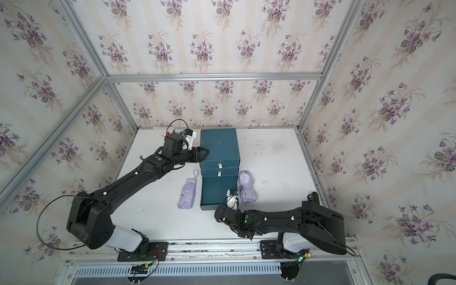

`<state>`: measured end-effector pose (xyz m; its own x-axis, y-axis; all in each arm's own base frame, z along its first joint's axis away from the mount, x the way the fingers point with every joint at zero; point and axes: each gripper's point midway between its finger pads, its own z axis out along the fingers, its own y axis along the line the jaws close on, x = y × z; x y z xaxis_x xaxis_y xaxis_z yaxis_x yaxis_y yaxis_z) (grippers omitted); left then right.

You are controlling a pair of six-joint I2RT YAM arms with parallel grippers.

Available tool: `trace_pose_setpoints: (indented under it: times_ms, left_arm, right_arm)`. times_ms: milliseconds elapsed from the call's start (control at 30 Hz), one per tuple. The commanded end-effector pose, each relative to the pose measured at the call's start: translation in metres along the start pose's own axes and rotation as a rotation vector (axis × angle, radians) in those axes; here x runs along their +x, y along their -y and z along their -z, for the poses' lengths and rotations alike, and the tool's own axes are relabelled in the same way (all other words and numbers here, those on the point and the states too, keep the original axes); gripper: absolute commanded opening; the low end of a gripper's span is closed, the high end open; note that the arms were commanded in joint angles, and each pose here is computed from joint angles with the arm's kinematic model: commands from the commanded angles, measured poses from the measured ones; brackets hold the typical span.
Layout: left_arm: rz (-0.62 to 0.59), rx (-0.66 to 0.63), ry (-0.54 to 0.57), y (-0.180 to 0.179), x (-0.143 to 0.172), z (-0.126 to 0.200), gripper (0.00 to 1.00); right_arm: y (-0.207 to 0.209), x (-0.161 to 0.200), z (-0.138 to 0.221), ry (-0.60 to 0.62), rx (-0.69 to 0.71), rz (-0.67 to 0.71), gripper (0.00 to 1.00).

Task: Place the umbrella in the drawer by color
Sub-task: Open the drawer in the storage box.

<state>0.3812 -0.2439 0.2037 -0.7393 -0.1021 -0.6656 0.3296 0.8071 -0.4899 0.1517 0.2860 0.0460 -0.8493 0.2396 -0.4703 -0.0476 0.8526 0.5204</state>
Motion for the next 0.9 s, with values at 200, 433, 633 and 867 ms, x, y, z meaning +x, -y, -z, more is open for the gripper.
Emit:
trace_pose_setpoints:
  times_ms: [200,433,633,867]
  left_arm:
    - [0.008,-0.158,-0.330,-0.026,0.071,0.032,0.70]
    - [-0.075,-0.101,-0.172,0.012,0.008,0.068,0.75]
    - [-0.108,-0.017,-0.013,0.043,-0.023,0.110,0.77]
    - [-0.112,0.022,0.015,0.043,-0.008,0.120,0.78]
  right_arm:
    - [0.007,-0.032,0.028,0.097,0.116,0.069,0.54]
    - [0.021,-0.119,0.075,0.196,0.292,0.121,0.62]
    - [0.048,-0.165,0.077,0.115,0.232,0.035,0.69]
    - [0.047,-0.140,0.045,-0.039,0.081,0.042,0.58]
